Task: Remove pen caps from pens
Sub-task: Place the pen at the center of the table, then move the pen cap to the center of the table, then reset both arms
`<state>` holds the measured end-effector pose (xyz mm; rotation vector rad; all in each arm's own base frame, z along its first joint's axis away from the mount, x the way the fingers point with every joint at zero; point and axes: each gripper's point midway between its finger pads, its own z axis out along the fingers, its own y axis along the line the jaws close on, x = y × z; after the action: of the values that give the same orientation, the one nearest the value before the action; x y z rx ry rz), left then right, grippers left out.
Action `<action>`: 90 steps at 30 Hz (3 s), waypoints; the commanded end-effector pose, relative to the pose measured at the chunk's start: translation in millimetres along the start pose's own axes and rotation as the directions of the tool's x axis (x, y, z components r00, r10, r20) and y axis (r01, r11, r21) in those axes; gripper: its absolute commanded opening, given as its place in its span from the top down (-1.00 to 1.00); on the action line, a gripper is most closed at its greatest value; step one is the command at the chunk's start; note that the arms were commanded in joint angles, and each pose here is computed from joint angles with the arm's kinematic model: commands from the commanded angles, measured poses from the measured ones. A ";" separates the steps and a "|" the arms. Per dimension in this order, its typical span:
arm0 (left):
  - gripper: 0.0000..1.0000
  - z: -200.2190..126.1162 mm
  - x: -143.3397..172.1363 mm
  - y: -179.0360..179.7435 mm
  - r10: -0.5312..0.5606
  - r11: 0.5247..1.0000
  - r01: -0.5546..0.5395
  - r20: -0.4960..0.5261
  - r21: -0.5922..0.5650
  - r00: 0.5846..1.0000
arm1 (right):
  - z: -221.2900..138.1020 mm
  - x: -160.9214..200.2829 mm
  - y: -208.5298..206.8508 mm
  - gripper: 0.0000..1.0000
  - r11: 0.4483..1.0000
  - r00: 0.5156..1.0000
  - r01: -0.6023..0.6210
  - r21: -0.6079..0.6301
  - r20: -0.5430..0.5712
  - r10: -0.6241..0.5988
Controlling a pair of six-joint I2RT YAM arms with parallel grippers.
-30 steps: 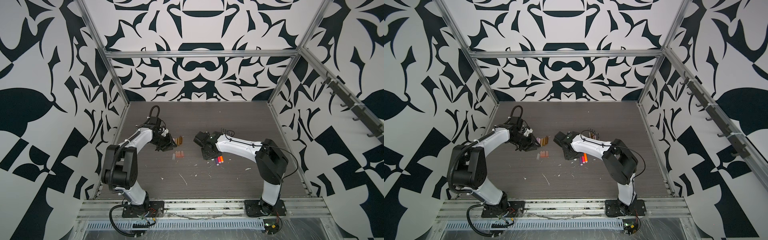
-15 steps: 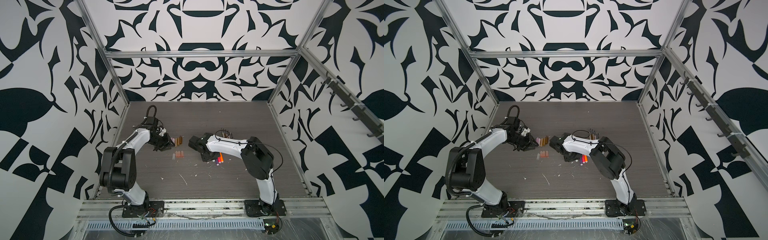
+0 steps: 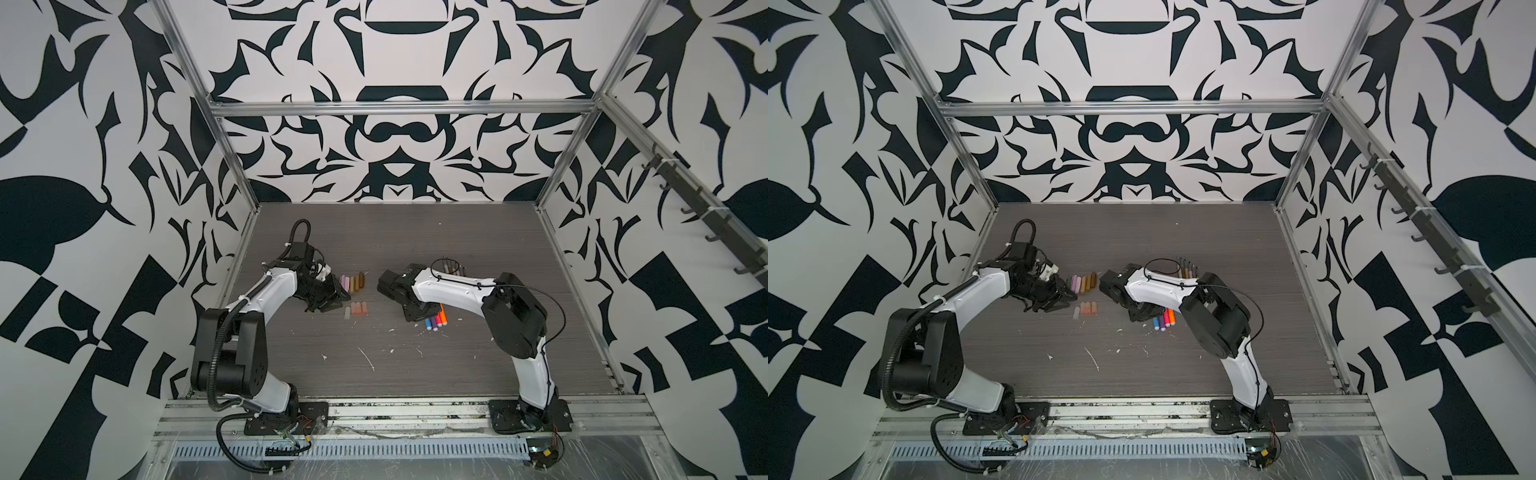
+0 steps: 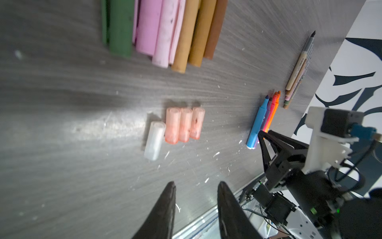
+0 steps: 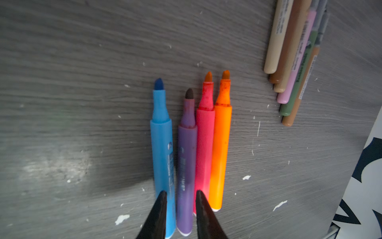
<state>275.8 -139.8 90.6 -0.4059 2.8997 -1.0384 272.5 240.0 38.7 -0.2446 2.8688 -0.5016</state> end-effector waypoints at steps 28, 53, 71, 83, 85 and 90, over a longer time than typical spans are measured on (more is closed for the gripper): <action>0.15 36.3 34.5 28.1 -0.216 0.971 0.223 -0.082 0.089 0.973 | -110.2 -26.3 -33.0 0.51 0.953 0.951 -0.152 -0.264 0.225 0.214; 0.16 58.5 -4.0 47.4 -0.213 0.976 0.214 -0.032 0.030 0.976 | -112.0 -1.3 -64.5 0.53 0.934 0.927 -0.221 -0.282 0.236 0.290; 0.02 -1.6 -7.1 6.7 -0.088 0.994 0.077 0.144 0.079 0.986 | -151.4 -20.3 -102.5 0.60 0.946 0.882 -0.154 -0.286 0.393 0.262; -0.99 -118.7 -37.3 -44.1 -0.047 0.993 -0.024 0.593 0.112 0.804 | -160.5 -31.0 -202.2 -0.60 0.919 0.571 -0.338 -0.204 0.732 0.373; -0.99 -127.7 -41.2 -40.5 -0.053 0.995 -0.015 0.644 0.099 0.763 | -151.8 -29.6 -210.5 -0.62 0.920 0.521 -0.362 -0.148 0.786 0.332; -0.99 -153.2 -61.0 -5.8 -0.029 0.996 0.088 0.801 -0.030 0.598 | -125.0 -31.6 -213.7 -0.68 0.959 0.504 -0.281 0.044 0.857 0.109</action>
<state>312.5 -69.8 215.1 -0.6384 2.1896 -0.7323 283.4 92.3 196.3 -0.0667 2.0028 -0.3523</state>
